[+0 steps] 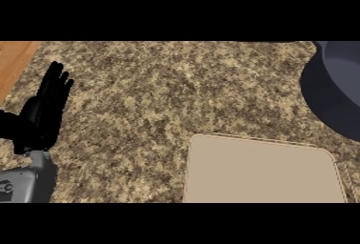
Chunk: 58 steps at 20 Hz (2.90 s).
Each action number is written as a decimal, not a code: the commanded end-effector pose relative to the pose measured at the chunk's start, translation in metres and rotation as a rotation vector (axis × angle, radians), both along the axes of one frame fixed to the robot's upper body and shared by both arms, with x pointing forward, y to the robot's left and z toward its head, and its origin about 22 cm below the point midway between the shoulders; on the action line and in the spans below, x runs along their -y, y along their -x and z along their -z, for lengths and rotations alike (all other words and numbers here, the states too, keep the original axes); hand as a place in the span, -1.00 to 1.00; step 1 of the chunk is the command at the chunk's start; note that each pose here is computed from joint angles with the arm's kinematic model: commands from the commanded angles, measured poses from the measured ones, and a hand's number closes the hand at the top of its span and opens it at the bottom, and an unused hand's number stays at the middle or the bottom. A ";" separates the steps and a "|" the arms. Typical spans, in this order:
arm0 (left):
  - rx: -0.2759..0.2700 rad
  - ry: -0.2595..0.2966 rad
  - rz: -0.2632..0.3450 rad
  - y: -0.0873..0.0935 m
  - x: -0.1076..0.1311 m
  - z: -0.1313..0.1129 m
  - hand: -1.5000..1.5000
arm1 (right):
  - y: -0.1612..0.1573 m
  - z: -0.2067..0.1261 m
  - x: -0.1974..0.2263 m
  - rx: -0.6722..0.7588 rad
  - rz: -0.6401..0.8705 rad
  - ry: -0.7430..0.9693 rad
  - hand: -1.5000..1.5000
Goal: Pick the cupcake from the tray and place it in the pot
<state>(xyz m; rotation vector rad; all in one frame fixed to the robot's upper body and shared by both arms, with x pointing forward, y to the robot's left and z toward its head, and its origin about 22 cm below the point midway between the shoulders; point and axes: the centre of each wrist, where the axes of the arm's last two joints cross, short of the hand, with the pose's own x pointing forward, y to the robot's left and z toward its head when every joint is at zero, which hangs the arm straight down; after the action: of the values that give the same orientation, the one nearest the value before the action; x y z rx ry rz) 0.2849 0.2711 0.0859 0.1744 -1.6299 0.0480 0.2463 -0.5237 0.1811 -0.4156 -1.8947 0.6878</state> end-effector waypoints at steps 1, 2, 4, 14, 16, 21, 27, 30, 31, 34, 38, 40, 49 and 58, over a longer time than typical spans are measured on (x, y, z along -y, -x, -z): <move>-0.010 0.015 0.003 0.005 -0.010 0.007 0.00 | -0.022 0.028 -0.001 0.004 -0.046 -0.088 1.00; -0.004 0.000 -0.007 -0.005 -0.016 0.007 0.00 | -0.028 0.014 0.007 0.066 0.019 0.052 1.00; 0.011 -0.012 0.009 0.000 -0.007 -0.006 0.00 | -0.028 0.001 -0.002 0.187 0.161 0.253 1.00; 0.008 0.004 0.036 -0.007 0.012 -0.007 0.00 | -0.084 0.064 -0.020 0.161 0.195 0.375 1.00; 0.011 -0.012 0.020 -0.009 0.004 -0.002 0.00 | -0.072 0.087 -0.011 0.087 0.184 0.339 1.00; 0.015 0.002 0.039 -0.014 0.002 -0.008 0.00 | -0.088 0.102 -0.027 -0.113 0.162 0.252 -1.00; 0.016 0.007 0.026 -0.004 0.000 0.003 0.00 | -0.096 0.110 -0.037 -0.176 -0.031 0.056 -1.00; 0.004 0.001 0.038 -0.012 0.009 -0.004 0.00 | -0.103 0.103 -0.039 -0.126 -0.058 -0.155 -1.00; 0.009 0.002 0.024 -0.009 0.000 -0.001 0.00 | -0.094 0.106 -0.030 -0.119 -0.052 -0.190 -1.00; 0.017 -0.003 0.023 -0.007 0.003 -0.004 0.00 | -0.095 0.089 -0.021 -0.145 -0.039 -0.290 -1.00; 0.010 -0.001 0.042 -0.005 0.017 0.004 0.00 | -0.084 0.072 -0.001 -0.144 -0.010 -0.389 -1.00; 0.027 0.012 0.042 -0.008 -0.001 -0.007 0.00 | -0.079 0.054 0.010 -0.141 0.014 -0.380 -1.00; 0.020 0.019 0.037 -0.006 0.006 -0.005 0.00 | -0.054 0.033 0.037 -0.168 0.032 -0.403 -1.00; 0.016 0.016 0.024 -0.004 0.003 0.002 0.00 | -0.039 0.027 0.050 -0.188 0.027 -0.388 -1.00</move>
<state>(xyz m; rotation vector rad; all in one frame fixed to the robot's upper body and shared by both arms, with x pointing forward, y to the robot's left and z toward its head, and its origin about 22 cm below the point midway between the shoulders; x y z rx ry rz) 0.2927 0.2681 0.0905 0.1472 -1.6535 0.0405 0.2969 -0.5652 0.1574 -0.3113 -1.7038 0.2782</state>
